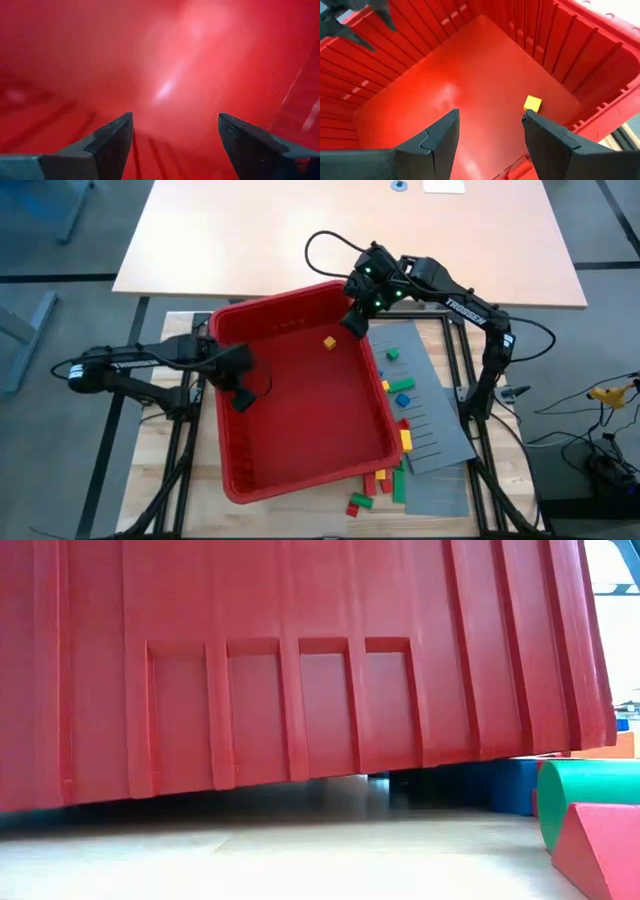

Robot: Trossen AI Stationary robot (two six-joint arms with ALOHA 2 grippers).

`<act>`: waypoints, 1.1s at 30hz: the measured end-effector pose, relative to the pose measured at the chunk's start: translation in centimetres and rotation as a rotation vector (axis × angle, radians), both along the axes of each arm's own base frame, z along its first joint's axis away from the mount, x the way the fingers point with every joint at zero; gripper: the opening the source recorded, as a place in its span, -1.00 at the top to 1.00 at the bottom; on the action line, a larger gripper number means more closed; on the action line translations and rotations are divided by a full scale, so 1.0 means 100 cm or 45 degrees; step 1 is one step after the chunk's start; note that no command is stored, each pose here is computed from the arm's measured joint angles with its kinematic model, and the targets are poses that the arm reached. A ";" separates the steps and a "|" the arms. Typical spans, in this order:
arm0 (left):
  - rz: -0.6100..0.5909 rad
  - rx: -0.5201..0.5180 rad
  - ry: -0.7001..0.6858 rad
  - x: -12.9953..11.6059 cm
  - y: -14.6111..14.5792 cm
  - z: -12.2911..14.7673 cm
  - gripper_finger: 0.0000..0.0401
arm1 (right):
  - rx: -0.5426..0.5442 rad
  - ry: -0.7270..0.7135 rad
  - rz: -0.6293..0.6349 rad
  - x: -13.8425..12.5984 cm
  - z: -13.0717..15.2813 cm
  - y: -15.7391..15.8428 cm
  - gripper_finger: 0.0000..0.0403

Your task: Sort blocks

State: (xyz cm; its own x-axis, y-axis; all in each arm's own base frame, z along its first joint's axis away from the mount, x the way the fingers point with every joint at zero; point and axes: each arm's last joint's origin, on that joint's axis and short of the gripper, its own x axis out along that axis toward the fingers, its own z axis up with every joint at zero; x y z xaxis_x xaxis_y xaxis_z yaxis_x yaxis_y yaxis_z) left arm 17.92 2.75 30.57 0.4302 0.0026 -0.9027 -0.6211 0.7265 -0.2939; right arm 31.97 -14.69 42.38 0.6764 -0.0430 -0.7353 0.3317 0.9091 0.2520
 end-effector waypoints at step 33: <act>0.233 0.208 0.299 -0.098 -0.016 0.002 -0.38 | -0.082 -0.123 0.063 0.010 0.005 -0.004 0.03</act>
State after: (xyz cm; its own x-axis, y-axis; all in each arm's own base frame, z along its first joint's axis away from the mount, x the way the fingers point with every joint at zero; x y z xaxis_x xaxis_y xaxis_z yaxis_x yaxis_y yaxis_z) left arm 8.13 1.12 30.76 0.1899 0.2132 -0.9584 -0.7824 0.6226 -0.0165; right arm 32.96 -15.08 42.90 0.7462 -0.0529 -0.6636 0.2631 0.9391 0.2211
